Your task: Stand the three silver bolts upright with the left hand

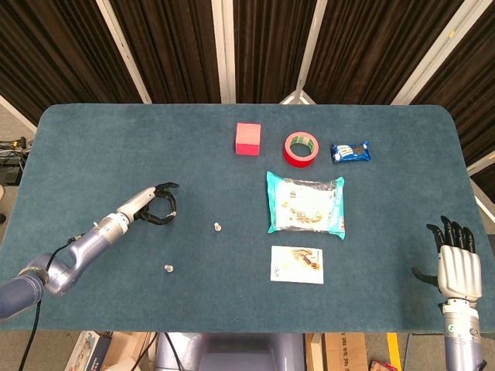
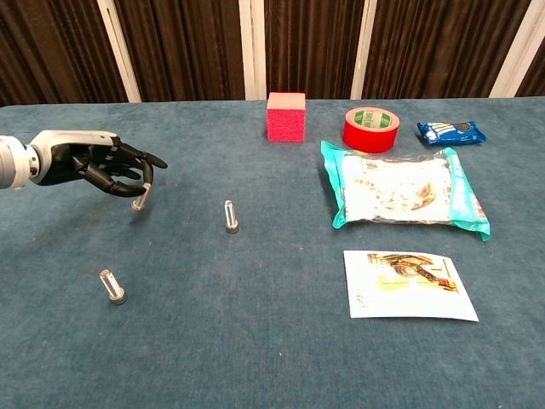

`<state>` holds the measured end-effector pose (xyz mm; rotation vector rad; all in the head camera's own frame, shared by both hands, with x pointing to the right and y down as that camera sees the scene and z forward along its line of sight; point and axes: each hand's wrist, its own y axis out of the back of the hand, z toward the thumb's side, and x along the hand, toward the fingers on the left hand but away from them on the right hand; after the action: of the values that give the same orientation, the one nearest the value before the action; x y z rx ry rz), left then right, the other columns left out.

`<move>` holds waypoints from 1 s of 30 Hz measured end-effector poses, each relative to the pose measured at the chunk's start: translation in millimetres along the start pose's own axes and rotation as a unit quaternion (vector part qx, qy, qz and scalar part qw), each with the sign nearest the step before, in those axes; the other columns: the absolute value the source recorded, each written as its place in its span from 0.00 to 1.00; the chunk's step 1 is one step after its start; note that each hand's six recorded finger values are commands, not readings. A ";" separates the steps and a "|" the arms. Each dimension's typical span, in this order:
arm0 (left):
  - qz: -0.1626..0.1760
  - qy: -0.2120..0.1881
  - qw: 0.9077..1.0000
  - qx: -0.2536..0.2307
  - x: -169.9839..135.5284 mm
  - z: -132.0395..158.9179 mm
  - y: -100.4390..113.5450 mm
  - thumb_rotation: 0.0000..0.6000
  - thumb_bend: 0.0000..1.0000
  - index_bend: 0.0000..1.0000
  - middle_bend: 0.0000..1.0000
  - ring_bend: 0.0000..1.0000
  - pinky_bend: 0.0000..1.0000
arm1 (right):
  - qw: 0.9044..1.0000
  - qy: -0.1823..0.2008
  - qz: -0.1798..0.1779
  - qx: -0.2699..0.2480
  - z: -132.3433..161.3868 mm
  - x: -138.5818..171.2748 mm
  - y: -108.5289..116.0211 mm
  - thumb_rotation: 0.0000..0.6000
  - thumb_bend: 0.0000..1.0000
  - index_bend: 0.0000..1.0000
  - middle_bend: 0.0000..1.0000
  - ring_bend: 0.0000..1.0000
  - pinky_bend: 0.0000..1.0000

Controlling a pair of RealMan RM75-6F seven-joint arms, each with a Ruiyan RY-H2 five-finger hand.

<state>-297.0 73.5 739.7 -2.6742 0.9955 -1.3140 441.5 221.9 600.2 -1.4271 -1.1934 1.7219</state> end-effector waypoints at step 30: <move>-0.016 -0.005 1.000 0.025 -3.2 0.7 -3.9 1.00 0.45 0.68 0.04 0.00 0.00 | 1.000 -0.005 -0.007 -0.003 -0.6 -0.5 1.5 1.00 0.02 0.23 0.06 0.00 0.00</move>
<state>-295.8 78.2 738.0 -2.6678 0.9101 -1.3127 442.3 221.0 599.1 -1.4120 -1.2133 1.7200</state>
